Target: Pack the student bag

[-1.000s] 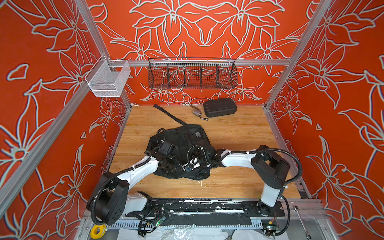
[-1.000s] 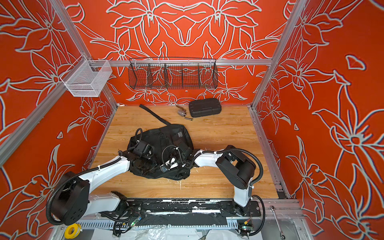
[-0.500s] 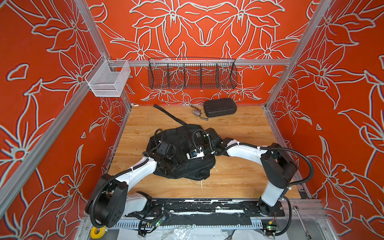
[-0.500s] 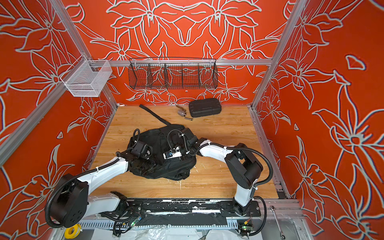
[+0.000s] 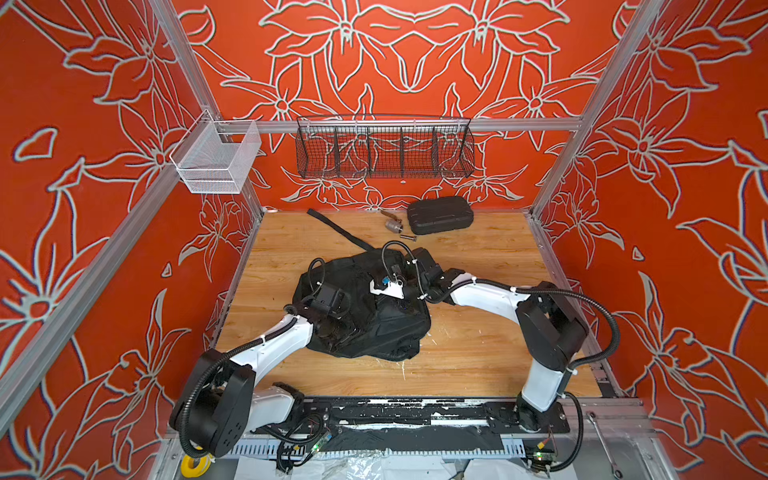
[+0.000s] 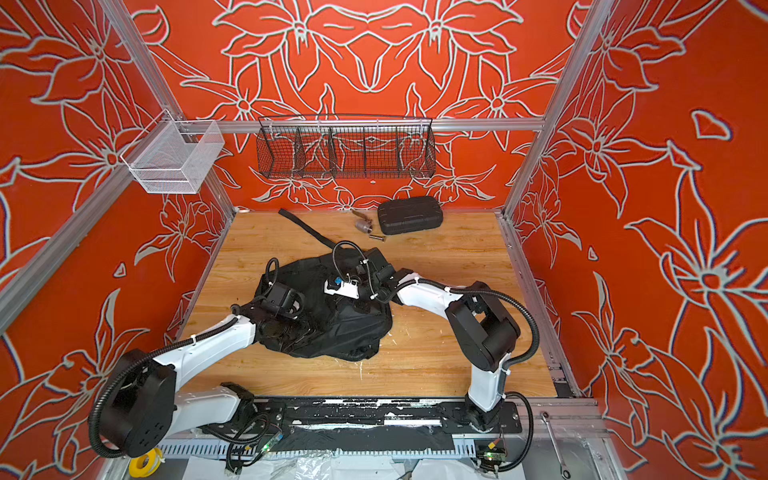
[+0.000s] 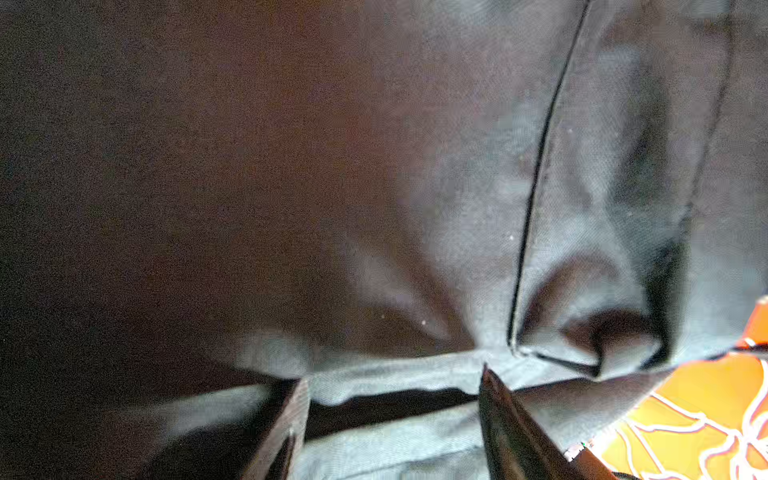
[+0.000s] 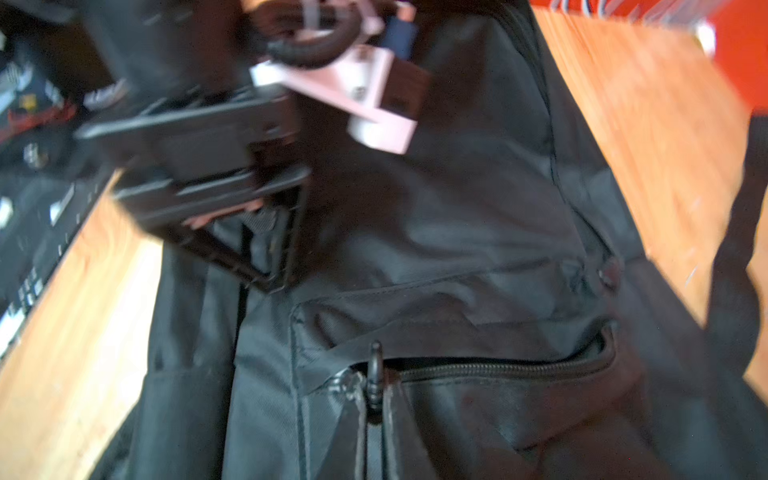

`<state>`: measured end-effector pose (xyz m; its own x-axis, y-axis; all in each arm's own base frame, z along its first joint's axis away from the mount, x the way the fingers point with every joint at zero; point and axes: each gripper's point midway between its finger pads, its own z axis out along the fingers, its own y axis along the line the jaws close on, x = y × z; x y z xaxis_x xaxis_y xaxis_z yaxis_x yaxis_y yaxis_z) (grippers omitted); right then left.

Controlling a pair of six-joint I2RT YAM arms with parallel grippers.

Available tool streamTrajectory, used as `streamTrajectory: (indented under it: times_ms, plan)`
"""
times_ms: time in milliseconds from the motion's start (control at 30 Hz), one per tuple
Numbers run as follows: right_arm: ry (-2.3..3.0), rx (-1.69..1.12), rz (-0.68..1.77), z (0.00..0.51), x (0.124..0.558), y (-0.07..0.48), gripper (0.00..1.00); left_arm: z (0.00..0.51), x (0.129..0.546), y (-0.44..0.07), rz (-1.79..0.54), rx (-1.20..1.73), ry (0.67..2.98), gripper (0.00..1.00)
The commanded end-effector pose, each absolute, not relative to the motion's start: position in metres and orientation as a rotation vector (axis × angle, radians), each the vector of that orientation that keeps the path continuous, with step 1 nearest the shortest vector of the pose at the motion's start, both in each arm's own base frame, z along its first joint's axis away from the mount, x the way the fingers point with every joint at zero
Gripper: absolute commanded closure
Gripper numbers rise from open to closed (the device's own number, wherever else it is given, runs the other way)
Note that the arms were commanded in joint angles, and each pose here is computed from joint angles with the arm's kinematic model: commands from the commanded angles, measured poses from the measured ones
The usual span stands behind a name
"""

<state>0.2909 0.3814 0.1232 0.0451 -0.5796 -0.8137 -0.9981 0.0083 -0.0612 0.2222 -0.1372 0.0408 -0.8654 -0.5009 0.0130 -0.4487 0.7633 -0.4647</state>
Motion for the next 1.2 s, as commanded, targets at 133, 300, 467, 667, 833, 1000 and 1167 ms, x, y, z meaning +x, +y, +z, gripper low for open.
streamTrajectory:
  times_ms: [133, 300, 467, 667, 833, 1000, 1167]
  plan:
    - [1.806, -1.339, 0.823, 0.148, 0.351, 0.395, 1.00, 0.005, 0.182, -0.102, -0.433, -0.870, 2.994, 0.34]
    - [1.838, -1.283, 0.818, 0.148, 0.367, 0.399, 1.00, 0.003, 0.178, -0.095, -0.414, -0.887, 3.003, 0.34]
    - [1.870, -1.240, 0.811, 0.147, 0.379, 0.403, 1.00, 0.001, 0.176, -0.092, -0.396, -0.875, 3.018, 0.34]
    - [1.941, -1.203, 0.786, 0.144, 0.379, 0.394, 1.00, 0.014, 0.192, -0.089, -0.372, -0.805, 3.004, 0.32]
    - [1.975, -1.160, 0.813, 0.150, 0.372, 0.389, 1.00, 0.059, 0.222, -0.095, -0.460, -0.742, 2.860, 0.23]
    - [2.024, -1.116, 0.812, 0.151, 0.370, 0.384, 1.00, 0.116, 0.228, -0.076, -0.387, -0.806, 2.699, 0.03]
    - [2.057, -1.098, 0.817, 0.152, 0.371, 0.384, 1.00, 0.142, 0.213, -0.053, -0.240, -0.889, 2.678, 0.03]
